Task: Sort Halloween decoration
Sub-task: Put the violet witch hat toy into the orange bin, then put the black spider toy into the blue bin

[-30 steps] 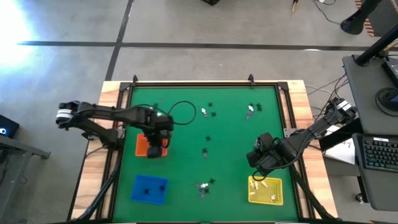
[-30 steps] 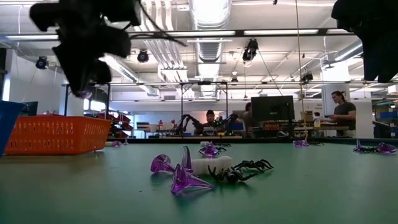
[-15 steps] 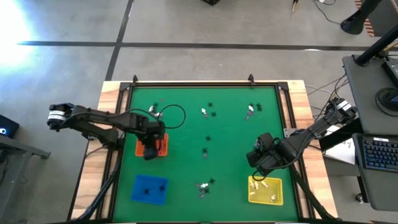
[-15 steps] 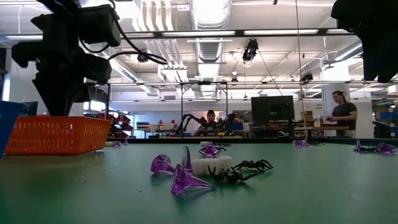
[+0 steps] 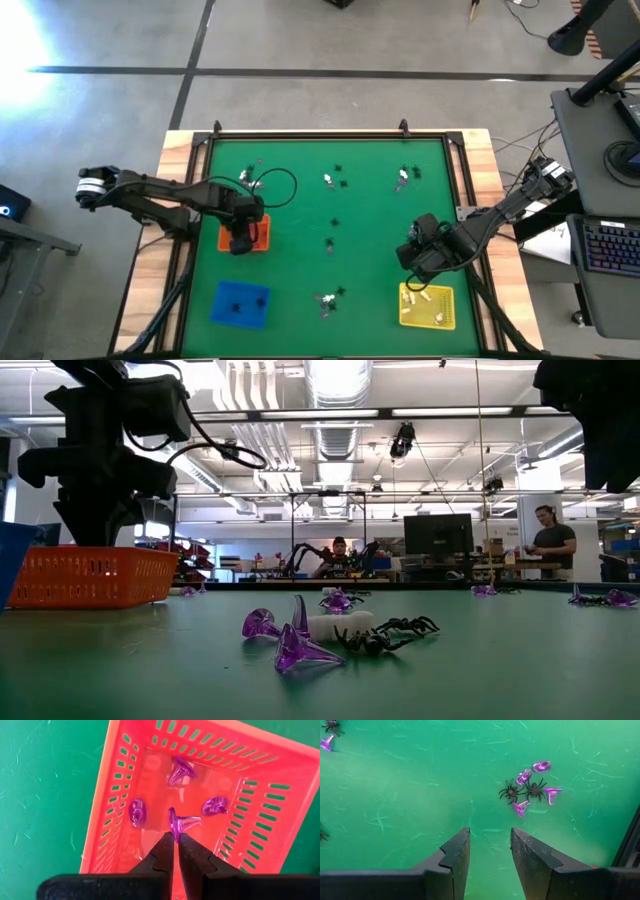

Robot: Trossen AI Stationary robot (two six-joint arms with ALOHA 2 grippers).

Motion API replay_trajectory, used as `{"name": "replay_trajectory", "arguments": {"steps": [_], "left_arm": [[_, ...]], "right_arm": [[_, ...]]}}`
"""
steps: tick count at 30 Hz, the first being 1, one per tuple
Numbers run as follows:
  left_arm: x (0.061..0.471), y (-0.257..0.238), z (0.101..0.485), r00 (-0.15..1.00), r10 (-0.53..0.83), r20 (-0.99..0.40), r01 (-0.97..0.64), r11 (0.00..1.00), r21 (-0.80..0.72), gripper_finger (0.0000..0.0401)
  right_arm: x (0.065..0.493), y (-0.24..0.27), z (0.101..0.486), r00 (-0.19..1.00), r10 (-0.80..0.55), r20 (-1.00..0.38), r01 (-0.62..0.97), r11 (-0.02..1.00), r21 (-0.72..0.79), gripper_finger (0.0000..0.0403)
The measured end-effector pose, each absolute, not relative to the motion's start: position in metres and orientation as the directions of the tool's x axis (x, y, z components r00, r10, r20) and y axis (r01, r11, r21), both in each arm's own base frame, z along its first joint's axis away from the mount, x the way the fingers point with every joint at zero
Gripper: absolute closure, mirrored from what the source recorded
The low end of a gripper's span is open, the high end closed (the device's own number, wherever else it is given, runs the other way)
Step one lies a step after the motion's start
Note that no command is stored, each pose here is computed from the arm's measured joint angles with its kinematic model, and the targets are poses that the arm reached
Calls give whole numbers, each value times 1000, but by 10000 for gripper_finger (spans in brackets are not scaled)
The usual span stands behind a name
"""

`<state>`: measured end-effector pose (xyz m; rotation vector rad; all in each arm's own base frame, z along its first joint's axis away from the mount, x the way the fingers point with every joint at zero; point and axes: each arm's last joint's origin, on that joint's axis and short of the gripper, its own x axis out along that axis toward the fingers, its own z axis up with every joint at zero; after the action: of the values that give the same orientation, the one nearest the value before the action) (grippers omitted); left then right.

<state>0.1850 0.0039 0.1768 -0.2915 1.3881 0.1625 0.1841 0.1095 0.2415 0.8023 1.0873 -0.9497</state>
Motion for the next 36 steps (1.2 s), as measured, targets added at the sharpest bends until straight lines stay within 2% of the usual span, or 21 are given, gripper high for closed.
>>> {"name": "replay_trajectory", "arguments": {"steps": [10,14,21,25,29,36], "left_arm": [[185,4,178,182,-56,-982,-282,953,-107,331],[187,4,182,197,-56,-979,-281,953,-111,317],[195,4,212,279,-54,-959,-256,958,-128,314],[198,4,234,331,-45,-943,-222,967,-124,314],[199,7,255,384,36,-923,-228,972,-57,314],[193,9,282,381,135,-915,-243,969,42,314]], "right_arm": [[185,110,242,188,-231,-955,915,394,85,268],[188,109,243,256,-294,-921,908,400,124,268],[200,99,246,372,-434,-820,897,394,198,268],[210,83,246,350,-450,-821,912,362,190,268],[223,61,246,327,-424,-844,913,372,167,268],[251,14,255,422,-426,-800,867,446,220,268]]}}
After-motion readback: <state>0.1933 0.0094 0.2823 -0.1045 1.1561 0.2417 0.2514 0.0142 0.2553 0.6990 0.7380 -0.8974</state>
